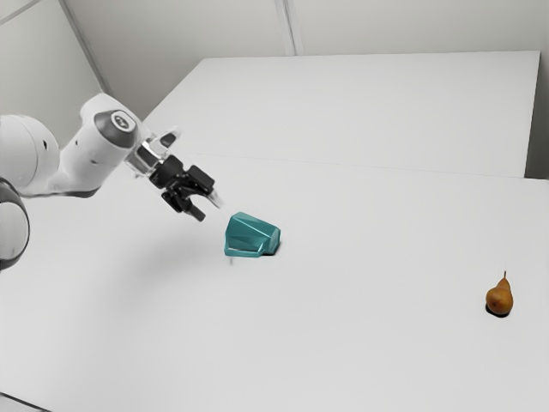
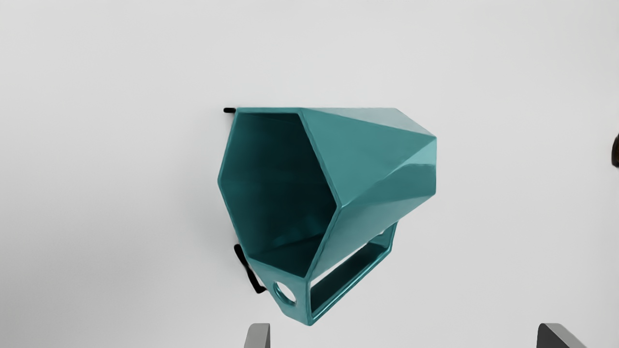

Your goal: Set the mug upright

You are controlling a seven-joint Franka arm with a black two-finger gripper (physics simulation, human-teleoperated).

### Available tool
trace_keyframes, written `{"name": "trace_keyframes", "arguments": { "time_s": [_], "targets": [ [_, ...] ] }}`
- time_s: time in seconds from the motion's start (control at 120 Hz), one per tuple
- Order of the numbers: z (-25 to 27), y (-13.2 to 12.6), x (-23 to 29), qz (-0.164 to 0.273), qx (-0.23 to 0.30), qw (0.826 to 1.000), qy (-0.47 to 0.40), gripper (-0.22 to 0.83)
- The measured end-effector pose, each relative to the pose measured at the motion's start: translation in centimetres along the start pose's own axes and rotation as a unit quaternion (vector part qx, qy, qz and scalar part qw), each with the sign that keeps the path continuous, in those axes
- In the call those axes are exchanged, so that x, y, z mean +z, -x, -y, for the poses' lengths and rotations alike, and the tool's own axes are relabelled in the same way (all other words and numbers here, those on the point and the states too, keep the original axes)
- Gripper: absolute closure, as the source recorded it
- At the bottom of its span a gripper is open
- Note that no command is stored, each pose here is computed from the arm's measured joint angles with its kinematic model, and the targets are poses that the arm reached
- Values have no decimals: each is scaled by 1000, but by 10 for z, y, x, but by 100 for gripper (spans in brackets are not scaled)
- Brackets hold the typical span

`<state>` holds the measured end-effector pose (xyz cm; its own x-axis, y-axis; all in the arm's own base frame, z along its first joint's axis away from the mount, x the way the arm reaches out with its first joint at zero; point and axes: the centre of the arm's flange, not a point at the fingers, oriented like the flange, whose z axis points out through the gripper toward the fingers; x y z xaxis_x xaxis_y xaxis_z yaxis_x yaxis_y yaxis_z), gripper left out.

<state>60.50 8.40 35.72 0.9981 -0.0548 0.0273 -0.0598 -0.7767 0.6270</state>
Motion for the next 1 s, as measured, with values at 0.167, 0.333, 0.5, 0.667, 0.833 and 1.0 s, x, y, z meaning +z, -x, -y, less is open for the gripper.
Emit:
{"name": "trace_keyframes", "arguments": {
  "time_s": [0.167,0.333,0.5,0.667,0.833,1.0],
  "targets": [
    [17,-4,29,-22,17,998,51,0],
    [23,-6,48,-34,38,995,80,0],
    [20,-13,54,-50,68,993,89,0],
    [24,-13,69,-54,79,990,101,1],
    [21,-13,71,-58,97,988,109,43],
    [16,-13,69,-58,114,985,116,65]
  ]
}}
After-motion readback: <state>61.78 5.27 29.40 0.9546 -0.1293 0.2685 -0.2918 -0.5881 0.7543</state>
